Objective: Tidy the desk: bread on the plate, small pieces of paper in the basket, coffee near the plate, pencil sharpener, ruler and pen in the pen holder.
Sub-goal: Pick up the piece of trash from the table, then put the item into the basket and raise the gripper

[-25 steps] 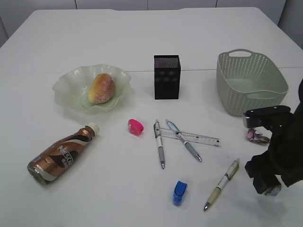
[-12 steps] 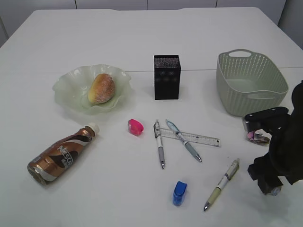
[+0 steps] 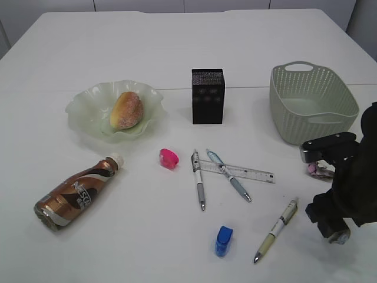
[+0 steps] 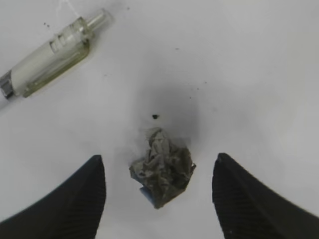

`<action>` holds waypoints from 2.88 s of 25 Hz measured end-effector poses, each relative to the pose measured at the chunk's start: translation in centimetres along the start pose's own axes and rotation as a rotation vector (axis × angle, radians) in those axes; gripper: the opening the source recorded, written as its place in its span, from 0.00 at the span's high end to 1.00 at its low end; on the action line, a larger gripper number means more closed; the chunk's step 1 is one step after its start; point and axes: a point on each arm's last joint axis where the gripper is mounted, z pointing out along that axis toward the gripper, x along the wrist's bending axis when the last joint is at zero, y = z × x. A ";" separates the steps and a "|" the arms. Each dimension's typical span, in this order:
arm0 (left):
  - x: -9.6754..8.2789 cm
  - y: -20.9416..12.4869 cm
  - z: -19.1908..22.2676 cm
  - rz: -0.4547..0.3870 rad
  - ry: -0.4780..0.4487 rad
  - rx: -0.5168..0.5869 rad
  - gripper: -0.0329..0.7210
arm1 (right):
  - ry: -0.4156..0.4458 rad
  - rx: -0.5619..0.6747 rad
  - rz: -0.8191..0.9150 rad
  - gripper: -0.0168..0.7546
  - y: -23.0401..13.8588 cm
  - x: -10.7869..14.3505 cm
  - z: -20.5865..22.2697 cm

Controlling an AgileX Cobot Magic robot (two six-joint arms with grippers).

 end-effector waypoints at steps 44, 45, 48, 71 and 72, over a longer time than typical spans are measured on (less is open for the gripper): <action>0.0 0.0 0.0 0.000 0.000 0.000 0.27 | 0.016 0.102 0.062 0.92 1.4 0.1 -0.8; 0.0 0.0 0.0 0.000 0.000 0.000 0.27 | 0.025 0.093 0.070 0.92 1.8 0.1 -1.8; 0.0 0.0 0.0 0.000 0.000 0.000 0.27 | 0.057 0.066 0.096 0.92 2.7 0.1 -4.9; -0.1 0.0 0.0 -0.003 -0.007 0.003 0.29 | -0.071 -0.339 0.193 0.93 17.0 -3.7 -13.9; -0.1 0.0 0.0 -0.003 -0.007 0.003 0.29 | -0.073 -0.319 0.212 0.93 17.4 -4.4 -13.0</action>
